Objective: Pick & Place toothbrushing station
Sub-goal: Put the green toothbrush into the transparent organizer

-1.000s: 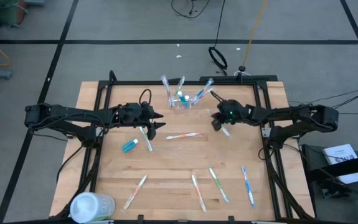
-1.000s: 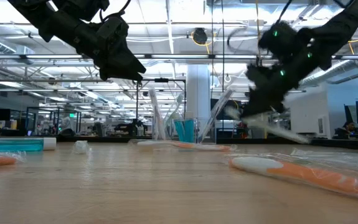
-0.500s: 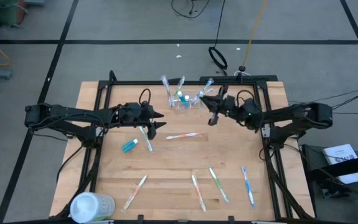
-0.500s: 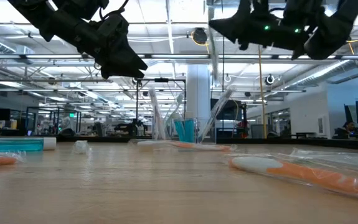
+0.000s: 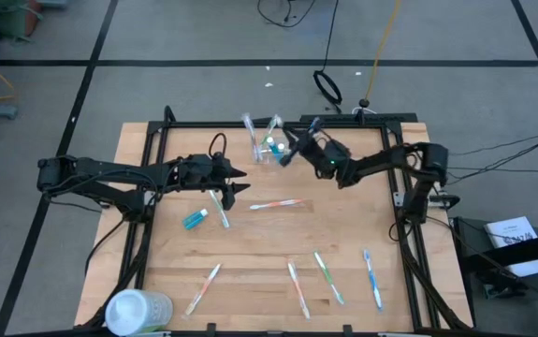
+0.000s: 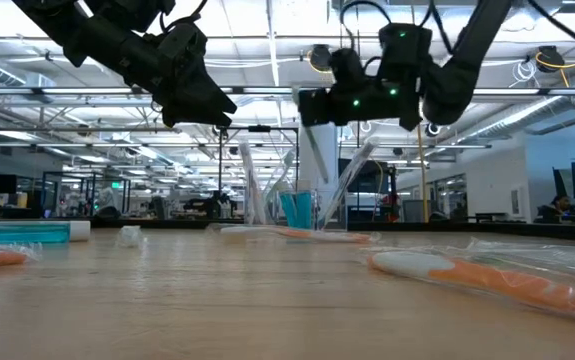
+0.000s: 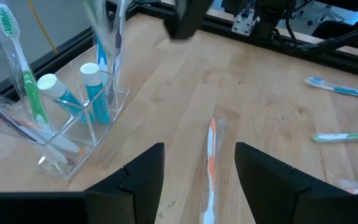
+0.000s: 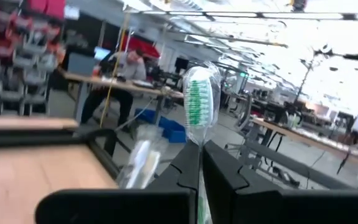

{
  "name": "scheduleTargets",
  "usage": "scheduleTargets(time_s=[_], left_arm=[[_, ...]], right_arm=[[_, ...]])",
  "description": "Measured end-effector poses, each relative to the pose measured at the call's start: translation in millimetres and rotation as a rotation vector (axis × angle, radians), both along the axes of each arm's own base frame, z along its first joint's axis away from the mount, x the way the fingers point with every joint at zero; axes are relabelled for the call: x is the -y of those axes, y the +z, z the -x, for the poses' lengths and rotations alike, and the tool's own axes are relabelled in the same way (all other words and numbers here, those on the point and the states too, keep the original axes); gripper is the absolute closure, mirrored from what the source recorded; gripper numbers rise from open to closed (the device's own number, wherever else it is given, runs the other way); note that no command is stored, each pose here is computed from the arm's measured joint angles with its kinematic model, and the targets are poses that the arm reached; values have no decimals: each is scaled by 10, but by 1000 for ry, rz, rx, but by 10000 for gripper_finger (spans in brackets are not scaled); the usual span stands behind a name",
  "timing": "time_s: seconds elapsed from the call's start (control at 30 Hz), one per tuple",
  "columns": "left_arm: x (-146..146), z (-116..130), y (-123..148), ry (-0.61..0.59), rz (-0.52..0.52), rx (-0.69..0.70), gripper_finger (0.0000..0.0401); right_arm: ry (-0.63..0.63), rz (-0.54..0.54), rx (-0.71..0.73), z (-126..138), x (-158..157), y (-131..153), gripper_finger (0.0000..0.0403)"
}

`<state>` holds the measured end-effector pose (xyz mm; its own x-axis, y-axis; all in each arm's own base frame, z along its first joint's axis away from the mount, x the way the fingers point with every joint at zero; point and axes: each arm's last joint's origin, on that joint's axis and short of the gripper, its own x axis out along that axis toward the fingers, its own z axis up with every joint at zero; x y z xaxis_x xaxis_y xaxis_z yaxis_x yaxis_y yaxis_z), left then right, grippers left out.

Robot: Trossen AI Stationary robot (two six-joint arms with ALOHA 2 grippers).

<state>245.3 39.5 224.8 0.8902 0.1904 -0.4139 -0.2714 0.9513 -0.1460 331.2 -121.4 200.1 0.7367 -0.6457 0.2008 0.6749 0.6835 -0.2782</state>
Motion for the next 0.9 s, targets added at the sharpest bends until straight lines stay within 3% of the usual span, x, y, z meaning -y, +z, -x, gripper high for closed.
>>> scheduleTargets(time_s=[0.17, 0.37, 0.53, 0.67, 0.9], left_arm=[[0, 0, 1, 1, 5, 1, 199], [1, 0, -1, 1, 9, 0, 199], [1, 0, -1, 0, 5, -1, 199], [1, 1, -2, 0, 6, -2, 199], [1, 1, -3, 0, 7, -2, 199]], right_arm=[[-21, 3, -44, -72, 38, -124, 401], [-213, -1, -159, -58, 43, -214, 401], [-216, -71, -164, -74, -17, -255, 401], [-317, -136, -202, -67, -60, -337, 400], [-340, -144, -286, -62, -82, -409, 399]])
